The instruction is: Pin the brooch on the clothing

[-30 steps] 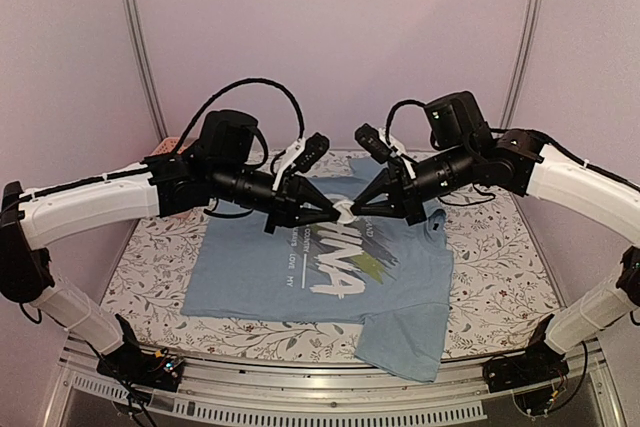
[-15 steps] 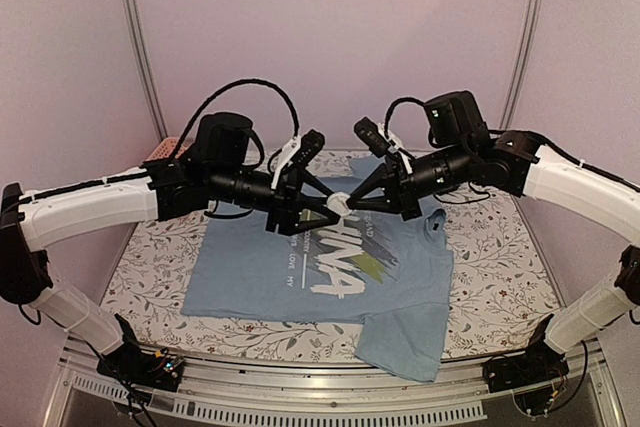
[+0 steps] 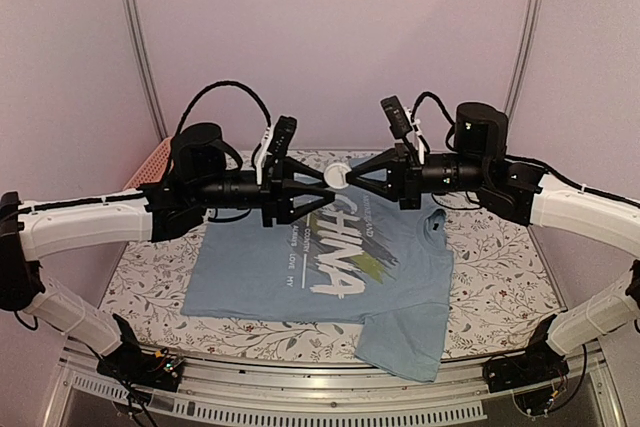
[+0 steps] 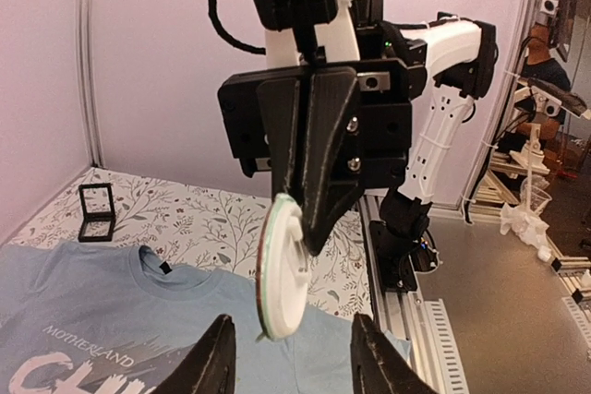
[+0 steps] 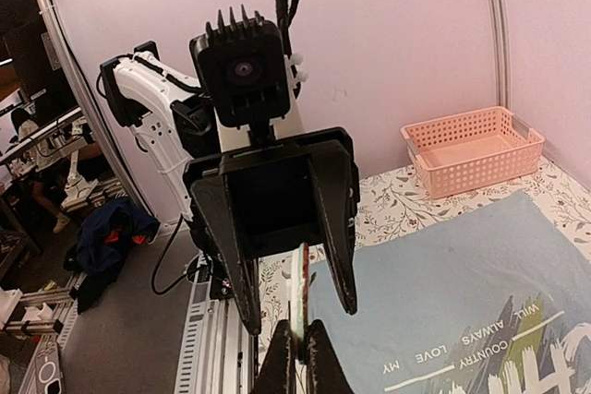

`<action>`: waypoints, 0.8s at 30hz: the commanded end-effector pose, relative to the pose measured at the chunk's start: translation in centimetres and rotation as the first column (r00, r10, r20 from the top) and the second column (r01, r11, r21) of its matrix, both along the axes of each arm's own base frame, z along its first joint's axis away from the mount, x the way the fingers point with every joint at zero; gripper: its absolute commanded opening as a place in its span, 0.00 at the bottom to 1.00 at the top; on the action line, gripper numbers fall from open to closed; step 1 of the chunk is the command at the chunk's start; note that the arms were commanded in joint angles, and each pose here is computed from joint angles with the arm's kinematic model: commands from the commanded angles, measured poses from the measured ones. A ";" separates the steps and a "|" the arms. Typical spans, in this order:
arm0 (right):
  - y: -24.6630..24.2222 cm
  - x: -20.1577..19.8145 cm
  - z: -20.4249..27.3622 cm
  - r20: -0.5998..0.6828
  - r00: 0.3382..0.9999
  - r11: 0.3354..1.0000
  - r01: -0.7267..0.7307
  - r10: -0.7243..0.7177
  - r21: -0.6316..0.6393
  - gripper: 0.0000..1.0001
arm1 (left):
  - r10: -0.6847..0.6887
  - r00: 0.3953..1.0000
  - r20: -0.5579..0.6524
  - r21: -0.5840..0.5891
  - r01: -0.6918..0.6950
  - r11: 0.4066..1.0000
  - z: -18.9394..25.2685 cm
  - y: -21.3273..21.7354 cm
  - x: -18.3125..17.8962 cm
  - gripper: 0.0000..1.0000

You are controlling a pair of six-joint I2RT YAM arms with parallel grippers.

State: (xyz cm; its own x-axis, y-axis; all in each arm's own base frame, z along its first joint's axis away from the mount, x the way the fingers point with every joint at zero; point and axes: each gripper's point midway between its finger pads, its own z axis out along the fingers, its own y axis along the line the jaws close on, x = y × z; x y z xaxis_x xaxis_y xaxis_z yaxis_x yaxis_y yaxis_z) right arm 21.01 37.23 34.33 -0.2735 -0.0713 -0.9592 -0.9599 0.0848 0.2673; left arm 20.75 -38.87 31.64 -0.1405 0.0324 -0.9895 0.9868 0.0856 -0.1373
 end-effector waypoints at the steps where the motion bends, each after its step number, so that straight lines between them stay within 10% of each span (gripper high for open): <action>1: -0.1 -0.2 1.8 0.022 1.000 0.998 -0.008 0.007 0.069 0.00 | -0.031 0.998 0.045 -0.085 0.035 0.996 3.1 -0.3 0.0 0.37; 9: -0.3 -0.4 1.6 0.026 1.000 0.998 -0.012 0.011 0.062 0.00 | -0.045 0.996 0.074 -0.099 0.052 0.994 3.9 -0.4 -0.2 0.00; 15: -0.1 -0.9 1.0 0.018 0.999 0.998 -0.047 0.046 0.040 0.01 | -0.071 0.994 0.082 -0.080 0.077 0.994 3.7 -0.2 -0.8 0.00; 19: 0.1 -1.5 0.6 0.028 0.995 0.995 -0.096 0.096 0.002 0.38 | -0.049 0.995 0.084 -0.046 0.053 0.998 3.1 -0.1 -0.6 0.00; 24: 0.1 -1.5 1.2 0.052 0.993 0.995 -0.103 0.103 0.007 0.36 | -0.038 0.993 0.113 -0.017 0.040 0.999 2.7 -0.1 -0.5 0.00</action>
State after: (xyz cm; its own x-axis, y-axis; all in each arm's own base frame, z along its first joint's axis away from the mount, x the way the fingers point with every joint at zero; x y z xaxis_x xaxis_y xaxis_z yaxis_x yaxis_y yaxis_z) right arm 19.76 37.27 34.54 -0.2451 -0.0863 -0.9656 -0.9694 0.0112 0.2451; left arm 20.27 -39.17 33.26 -0.0827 0.0103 -0.9965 0.9961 0.0328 -0.0823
